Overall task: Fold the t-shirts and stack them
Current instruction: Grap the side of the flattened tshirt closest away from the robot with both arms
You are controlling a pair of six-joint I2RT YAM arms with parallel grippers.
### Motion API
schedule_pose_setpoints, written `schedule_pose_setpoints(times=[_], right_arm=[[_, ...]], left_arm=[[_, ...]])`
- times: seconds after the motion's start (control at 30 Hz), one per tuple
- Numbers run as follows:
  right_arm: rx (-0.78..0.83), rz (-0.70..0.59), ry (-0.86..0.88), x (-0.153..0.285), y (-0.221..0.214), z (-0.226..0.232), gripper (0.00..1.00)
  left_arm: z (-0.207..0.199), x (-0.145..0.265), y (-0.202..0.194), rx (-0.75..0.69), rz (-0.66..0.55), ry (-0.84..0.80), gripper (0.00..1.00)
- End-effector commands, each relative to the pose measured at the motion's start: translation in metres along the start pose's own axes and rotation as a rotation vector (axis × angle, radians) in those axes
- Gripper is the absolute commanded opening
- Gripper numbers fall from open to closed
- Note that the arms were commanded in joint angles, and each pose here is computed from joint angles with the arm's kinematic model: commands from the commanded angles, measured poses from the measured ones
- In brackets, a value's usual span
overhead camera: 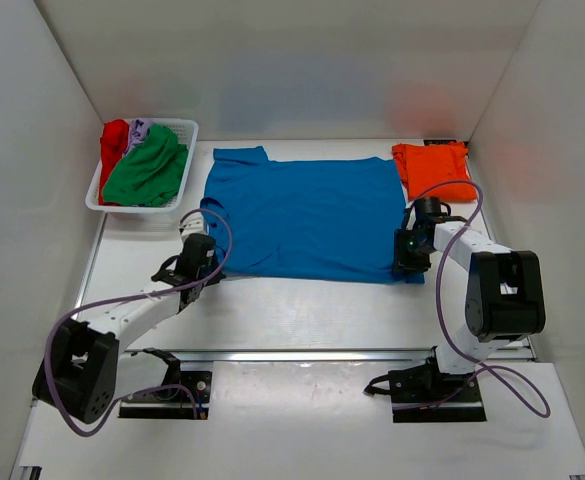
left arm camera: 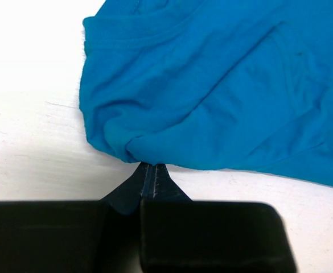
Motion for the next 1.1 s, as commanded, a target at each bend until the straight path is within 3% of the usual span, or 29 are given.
schedule_pose_setpoints(times=[0.0, 0.13, 0.2, 0.33, 0.63, 1.07], right_arm=[[0.013, -0.043, 0.017, 0.008, 0.008, 0.005, 0.33], [0.008, -0.04, 0.013, 0.008, 0.007, 0.003, 0.33], [0.005, -0.027, 0.009, 0.009, 0.003, 0.001, 0.33], [-0.001, -0.027, 0.009, 0.007, 0.001, -0.001, 0.33], [-0.005, -0.041, 0.008, 0.012, 0.003, -0.003, 0.33], [-0.001, -0.036, 0.02, 0.008, 0.005, 0.002, 0.33]], left_arm=[[-0.007, 0.014, 0.023, 0.038, -0.053, -0.042, 0.0], [-0.013, 0.023, 0.032, 0.06, -0.062, -0.101, 0.01], [-0.013, 0.023, 0.032, 0.075, -0.06, -0.111, 0.18], [-0.017, 0.019, 0.03, 0.071, -0.041, -0.122, 0.15], [-0.027, 0.006, 0.018, 0.019, 0.001, -0.129, 0.38], [-0.025, 0.007, 0.024, 0.078, -0.031, -0.126, 0.46]])
Point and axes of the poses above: each gripper's point midway between its finger pads, its own x axis back along the fingers, its own z axis along the line the jaws close on, y = z × x, the point moved 2 cm from there along x, back along the fingers, and after that the axes turned 3 degrees about -x, right-handed, at the moved point
